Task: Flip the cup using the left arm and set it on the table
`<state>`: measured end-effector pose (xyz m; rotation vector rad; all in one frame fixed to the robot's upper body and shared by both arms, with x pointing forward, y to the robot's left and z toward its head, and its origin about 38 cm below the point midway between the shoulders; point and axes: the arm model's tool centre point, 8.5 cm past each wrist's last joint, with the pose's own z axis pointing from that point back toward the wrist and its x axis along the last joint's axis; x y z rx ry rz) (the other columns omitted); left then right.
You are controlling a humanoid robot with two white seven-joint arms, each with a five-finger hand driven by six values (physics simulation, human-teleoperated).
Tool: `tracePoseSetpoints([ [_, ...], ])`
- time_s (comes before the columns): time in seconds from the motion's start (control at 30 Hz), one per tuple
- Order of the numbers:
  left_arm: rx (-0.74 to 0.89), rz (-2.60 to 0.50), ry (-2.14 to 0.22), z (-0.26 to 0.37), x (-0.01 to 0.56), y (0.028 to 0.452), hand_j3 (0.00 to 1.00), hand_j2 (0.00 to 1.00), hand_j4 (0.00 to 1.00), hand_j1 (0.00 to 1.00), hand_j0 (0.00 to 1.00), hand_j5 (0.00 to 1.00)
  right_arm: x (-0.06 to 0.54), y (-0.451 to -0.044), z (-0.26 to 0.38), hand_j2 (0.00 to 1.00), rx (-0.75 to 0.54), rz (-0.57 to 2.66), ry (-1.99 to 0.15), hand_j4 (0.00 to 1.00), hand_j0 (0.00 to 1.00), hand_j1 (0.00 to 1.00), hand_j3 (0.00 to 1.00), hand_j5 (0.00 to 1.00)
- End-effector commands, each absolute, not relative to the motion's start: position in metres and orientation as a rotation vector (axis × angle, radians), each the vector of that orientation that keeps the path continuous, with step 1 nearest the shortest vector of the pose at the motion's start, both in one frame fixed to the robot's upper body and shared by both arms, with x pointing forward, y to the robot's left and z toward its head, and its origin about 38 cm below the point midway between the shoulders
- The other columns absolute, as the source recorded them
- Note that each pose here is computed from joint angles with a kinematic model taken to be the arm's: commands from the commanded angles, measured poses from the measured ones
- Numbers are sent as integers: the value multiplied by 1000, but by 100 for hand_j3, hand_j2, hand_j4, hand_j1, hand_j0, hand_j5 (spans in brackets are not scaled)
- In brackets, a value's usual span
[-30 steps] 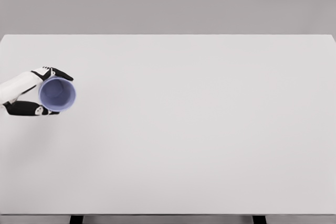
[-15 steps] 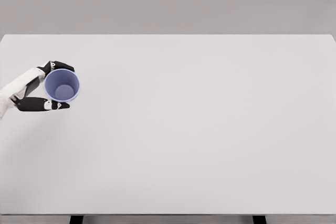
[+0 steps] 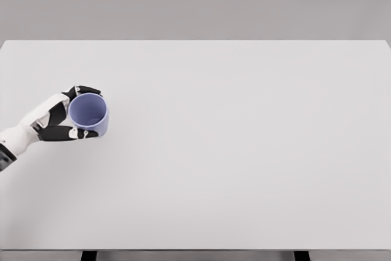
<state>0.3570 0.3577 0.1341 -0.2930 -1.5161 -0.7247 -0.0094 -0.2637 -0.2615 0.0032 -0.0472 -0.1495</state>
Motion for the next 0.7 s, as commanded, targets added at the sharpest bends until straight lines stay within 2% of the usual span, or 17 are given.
tracePoseSetpoints([
  [0.0, -328, -683, -1508, 130, 356, 355, 55, 55, 55, 55, 55, 55, -9, -264, -262, 100, 3, -150, -48, 100, 100, 100, 100, 100],
  [0.57, -374, -646, -1436, 111, 347, 347, 58, 58, 58, 58, 58, 58, -8, -264, -262, 100, 3, -149, -49, 100, 100, 100, 100, 100],
  [0.67, -372, -651, -1428, 108, 345, 347, 64, 64, 64, 64, 64, 64, -8, -264, -262, 100, 3, -149, -49, 100, 100, 100, 100, 100],
])
